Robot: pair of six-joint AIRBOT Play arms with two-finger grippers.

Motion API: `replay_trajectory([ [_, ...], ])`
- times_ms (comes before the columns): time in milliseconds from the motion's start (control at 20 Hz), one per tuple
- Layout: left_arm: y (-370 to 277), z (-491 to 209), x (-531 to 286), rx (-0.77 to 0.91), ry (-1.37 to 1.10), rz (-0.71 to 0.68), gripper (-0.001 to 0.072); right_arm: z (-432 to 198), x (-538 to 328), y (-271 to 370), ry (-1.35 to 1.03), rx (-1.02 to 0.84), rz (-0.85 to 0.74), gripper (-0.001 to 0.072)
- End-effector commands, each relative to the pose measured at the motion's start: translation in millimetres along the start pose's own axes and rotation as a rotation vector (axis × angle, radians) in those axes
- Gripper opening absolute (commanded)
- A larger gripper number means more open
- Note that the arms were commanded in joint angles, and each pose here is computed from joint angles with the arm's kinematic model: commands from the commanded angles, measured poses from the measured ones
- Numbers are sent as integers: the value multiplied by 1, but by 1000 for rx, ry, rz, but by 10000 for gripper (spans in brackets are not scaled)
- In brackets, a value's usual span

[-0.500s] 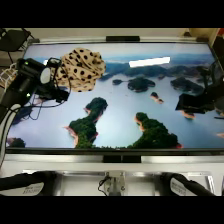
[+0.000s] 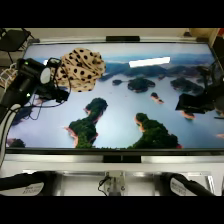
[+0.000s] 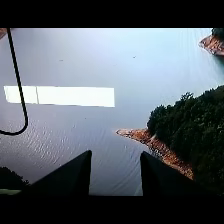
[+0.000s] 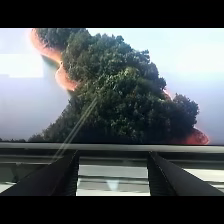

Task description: Fold the shirts.

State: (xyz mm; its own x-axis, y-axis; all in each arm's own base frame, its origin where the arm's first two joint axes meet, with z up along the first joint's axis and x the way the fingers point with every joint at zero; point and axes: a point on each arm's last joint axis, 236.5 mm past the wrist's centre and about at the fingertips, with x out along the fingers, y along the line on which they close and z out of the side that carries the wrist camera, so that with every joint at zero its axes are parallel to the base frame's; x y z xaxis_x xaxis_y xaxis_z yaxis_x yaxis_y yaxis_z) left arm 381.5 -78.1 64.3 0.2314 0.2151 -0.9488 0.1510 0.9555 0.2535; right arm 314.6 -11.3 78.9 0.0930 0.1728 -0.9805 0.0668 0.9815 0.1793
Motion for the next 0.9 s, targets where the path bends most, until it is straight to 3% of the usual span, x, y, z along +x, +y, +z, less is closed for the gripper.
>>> replay_trajectory([
  [0,0,0,0,1,1,0,393,0,0,0,0,0,0,526],
  [200,-1,2,0,-21,-8,-4,393,0,0,0,0,0,0,526],
  [500,-20,63,-2,-192,-248,-99,401,31,-2,4,-132,2,16,526],
  [550,-23,80,-4,-181,-312,-115,494,31,-2,8,-132,7,32,526],
  [650,-18,109,-3,-207,-394,-134,603,34,-3,15,-146,7,62,526],
  [800,1,153,6,-262,-489,-139,698,43,-4,15,-183,14,62,526],
  [850,5,161,11,-272,-504,-139,698,46,-5,14,-197,18,62,526],
])
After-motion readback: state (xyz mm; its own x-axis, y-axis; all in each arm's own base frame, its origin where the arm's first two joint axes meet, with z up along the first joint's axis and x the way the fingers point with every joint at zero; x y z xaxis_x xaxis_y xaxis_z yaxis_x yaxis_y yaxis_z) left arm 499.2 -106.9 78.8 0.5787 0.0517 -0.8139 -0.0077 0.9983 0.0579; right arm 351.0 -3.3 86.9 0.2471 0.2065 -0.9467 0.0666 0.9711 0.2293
